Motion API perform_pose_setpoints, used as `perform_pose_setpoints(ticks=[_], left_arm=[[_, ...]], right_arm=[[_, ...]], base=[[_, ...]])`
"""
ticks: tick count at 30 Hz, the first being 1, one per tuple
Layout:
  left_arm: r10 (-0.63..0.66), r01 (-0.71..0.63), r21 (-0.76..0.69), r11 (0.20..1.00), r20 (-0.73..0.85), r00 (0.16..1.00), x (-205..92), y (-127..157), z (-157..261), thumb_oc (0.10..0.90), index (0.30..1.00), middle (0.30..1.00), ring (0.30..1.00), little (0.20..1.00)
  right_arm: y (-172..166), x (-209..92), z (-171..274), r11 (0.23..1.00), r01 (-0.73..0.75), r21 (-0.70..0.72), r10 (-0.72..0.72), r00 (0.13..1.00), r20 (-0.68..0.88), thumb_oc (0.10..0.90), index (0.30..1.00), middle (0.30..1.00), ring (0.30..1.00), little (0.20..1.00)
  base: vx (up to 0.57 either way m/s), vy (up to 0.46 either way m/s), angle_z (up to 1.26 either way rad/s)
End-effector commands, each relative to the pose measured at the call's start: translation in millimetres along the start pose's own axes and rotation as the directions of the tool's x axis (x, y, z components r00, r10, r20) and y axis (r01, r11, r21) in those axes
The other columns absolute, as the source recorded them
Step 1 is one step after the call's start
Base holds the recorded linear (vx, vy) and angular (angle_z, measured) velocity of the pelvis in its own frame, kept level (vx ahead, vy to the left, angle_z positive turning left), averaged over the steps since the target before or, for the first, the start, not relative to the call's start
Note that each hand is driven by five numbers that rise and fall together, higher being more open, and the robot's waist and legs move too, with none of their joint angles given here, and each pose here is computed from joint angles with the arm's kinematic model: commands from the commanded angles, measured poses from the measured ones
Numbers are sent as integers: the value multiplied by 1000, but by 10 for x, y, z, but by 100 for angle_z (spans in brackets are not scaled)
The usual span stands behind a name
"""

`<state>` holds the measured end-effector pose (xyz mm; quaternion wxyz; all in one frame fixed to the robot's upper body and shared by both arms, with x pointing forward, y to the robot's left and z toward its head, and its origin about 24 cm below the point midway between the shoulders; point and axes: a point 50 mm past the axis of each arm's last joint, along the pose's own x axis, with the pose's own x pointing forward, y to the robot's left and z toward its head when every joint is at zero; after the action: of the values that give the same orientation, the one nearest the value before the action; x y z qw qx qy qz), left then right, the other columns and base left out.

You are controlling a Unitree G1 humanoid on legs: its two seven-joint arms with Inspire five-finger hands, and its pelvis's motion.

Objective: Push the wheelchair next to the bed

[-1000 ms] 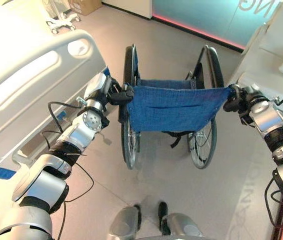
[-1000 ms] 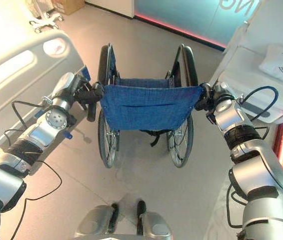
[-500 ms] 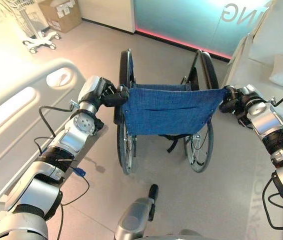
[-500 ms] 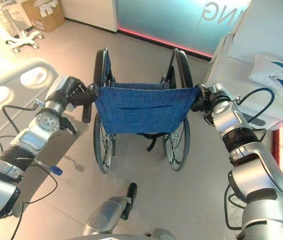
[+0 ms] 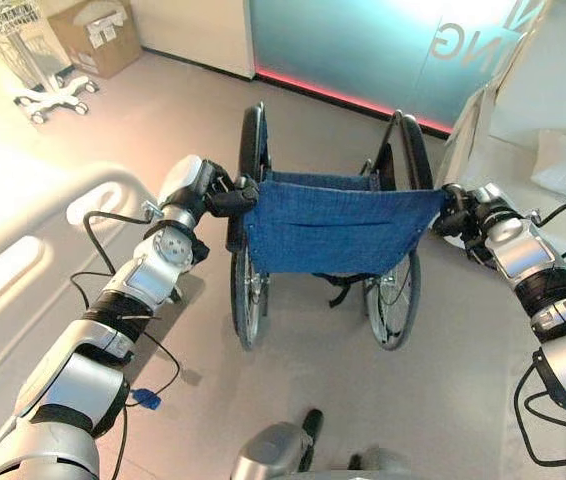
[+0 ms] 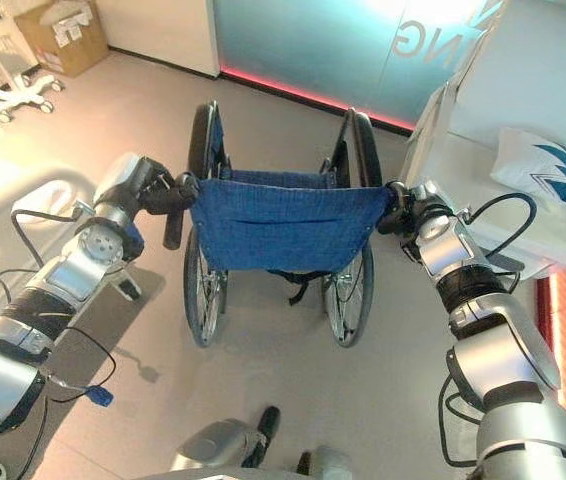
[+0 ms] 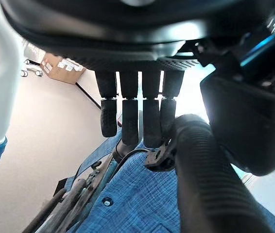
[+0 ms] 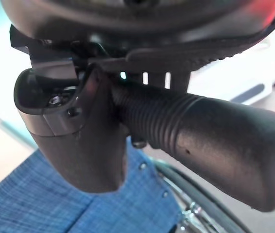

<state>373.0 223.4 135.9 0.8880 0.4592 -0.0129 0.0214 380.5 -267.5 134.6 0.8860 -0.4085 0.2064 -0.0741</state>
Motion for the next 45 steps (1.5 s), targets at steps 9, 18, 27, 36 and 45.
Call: perform_pose_setpoints(ticks=[9, 18, 27, 36, 45], left_arm=[[-97, 84, 165, 983, 67, 993, -21, -42, 82, 400, 300, 300, 300, 300], [-130, 122, 181, 976, 35, 991, -101, -276, -29, 400, 300, 300, 300, 300], [-208, 201, 166, 965, 23, 978, -233, -600, -101, 400, 300, 300, 300, 300], [-193, 174, 192, 966, 84, 978, -248, -511, 45, 400, 300, 300, 300, 300], [-183, 168, 246, 955, 41, 982, -403, -373, -207, 400, 300, 300, 300, 300]], right_arm=[[-521, -214, 864, 978, 65, -196, -13, 967, 255, 400, 300, 300, 300, 300], [-654, -286, 980, 945, 127, -301, -44, 963, 267, 400, 300, 300, 300, 300], [-659, -272, 853, 935, 114, -335, -44, 977, 210, 400, 300, 300, 300, 300], [-411, -210, 843, 913, 151, -378, -62, 969, 237, 400, 300, 300, 300, 300], [-162, -118, 671, 927, 57, -372, 36, 970, 240, 400, 300, 300, 300, 300]], base=[[288, -259, 80], [324, -242, 32], [328, -227, 28], [394, -83, -20], [397, 60, -32]])
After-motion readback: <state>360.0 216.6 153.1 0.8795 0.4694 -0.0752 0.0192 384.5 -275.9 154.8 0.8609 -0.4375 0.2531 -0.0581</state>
